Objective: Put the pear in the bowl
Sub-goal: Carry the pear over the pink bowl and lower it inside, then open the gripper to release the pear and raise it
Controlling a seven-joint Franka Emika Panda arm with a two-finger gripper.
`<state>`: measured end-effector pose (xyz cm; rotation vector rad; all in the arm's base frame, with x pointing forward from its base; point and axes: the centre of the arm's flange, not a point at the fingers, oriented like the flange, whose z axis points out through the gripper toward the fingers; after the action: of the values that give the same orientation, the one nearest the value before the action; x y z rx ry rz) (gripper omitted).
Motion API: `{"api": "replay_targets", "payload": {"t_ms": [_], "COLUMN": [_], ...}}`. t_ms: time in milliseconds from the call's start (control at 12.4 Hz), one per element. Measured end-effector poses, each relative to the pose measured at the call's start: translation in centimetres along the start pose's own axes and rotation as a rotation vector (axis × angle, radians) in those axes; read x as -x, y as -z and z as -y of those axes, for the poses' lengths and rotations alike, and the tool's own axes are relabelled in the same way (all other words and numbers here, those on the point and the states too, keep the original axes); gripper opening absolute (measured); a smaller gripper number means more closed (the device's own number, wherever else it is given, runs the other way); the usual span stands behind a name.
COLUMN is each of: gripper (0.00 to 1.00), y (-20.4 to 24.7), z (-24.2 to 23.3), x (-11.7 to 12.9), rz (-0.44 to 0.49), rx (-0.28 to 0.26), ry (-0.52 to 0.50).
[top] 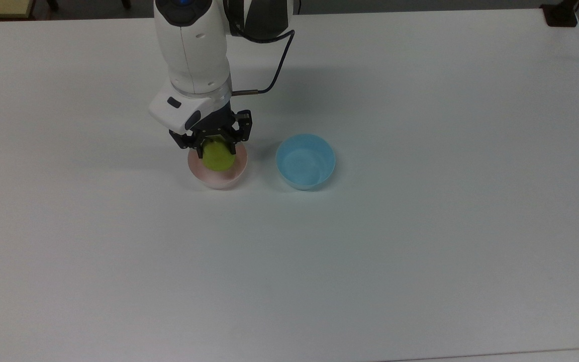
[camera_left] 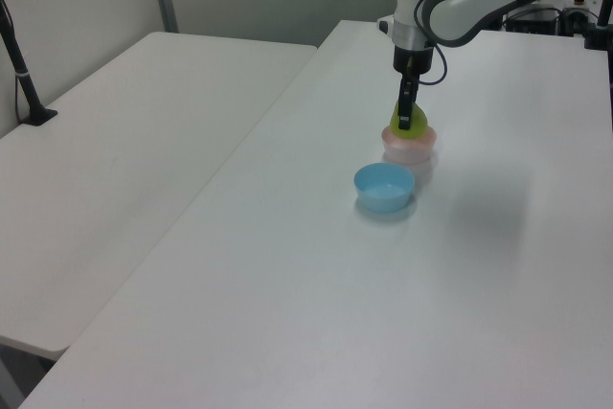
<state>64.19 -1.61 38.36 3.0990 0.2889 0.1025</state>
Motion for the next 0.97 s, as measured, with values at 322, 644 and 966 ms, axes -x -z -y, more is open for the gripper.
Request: {"api": "replay_targets", "payload": {"t_ms": [322,644,966], "gripper": [0.62,0.61,0.89], "y": [-1.6,-2.6,-2.6], "z": [-0.2,-0.5,-1.4], "x": [-0.2,-0.2,0.0], "rz": [0.011,0.018,0.018], "rx": [0.018,0.02,0.021], "ry": [0.009,0.004,-0.013]}}
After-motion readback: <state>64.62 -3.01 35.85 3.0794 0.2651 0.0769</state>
